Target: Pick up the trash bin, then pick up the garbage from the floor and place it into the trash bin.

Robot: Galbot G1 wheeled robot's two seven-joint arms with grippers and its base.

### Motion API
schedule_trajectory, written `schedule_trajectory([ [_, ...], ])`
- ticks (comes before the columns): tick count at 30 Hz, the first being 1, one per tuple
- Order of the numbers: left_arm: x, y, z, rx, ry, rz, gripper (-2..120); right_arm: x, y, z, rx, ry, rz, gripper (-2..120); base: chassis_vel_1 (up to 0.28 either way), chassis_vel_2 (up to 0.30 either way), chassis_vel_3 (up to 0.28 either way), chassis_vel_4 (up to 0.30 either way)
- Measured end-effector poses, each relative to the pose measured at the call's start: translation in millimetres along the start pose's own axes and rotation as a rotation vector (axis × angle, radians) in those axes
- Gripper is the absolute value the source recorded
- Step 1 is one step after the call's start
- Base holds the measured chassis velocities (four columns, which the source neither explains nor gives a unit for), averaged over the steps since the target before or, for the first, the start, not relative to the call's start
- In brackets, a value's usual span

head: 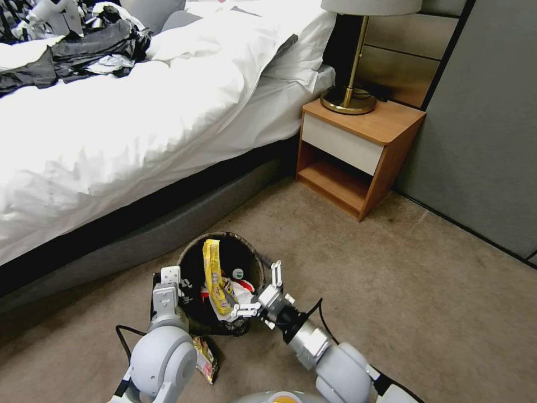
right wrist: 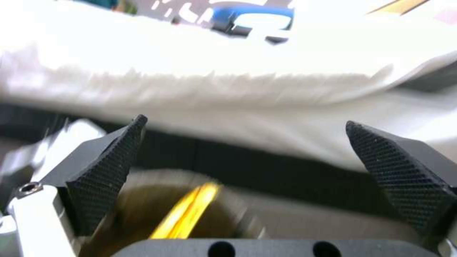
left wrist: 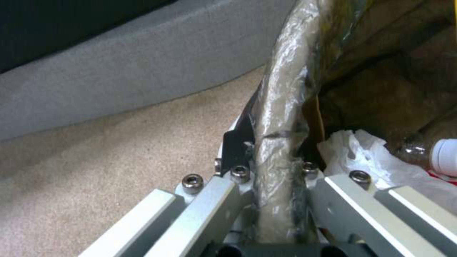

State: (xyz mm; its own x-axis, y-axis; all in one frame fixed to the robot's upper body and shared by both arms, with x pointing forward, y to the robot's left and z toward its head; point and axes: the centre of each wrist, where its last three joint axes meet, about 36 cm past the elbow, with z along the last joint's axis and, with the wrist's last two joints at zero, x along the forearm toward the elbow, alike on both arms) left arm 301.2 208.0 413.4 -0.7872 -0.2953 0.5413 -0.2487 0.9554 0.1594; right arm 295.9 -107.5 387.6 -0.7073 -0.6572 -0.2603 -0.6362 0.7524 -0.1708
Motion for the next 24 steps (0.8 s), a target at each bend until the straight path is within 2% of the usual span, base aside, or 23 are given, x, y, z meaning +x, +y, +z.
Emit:
schedule_trajectory([
  [3,0,1.5,1.2,-0.004,0.003,-0.004,0,-8,-6,-35,-0.02,-0.092,0.102,100,0.0,0.0,0.0,0.0],
  [8,-1,3.9,1.6,-0.006,0.002,-0.009,0,-5,-11,-45,-0.026,-0.111,0.18,100,0.0,0.0,0.0,0.0],
  [11,-1,6.8,0.1,0.0,0.0,-0.01,0,4,-20,-37,-0.018,-0.083,0.284,100,0.0,0.0,0.0,0.0],
  [12,-1,6.8,0.1,0.0,0.0,-0.01,0,4,-20,-37,-0.018,-0.083,0.284,100,0.0,0.0,0.0,0.0],
  [15,-1,7.9,-0.8,0.005,-0.003,-0.008,0,19,-30,-16,-0.006,-0.013,0.405,100,0.0,0.0,0.0,0.0],
  [24,4,8.6,-5.1,0.012,-0.017,0.0,0,38,-31,17,-0.012,0.088,0.494,100,0.0,0.0,0.0,0.0],
])
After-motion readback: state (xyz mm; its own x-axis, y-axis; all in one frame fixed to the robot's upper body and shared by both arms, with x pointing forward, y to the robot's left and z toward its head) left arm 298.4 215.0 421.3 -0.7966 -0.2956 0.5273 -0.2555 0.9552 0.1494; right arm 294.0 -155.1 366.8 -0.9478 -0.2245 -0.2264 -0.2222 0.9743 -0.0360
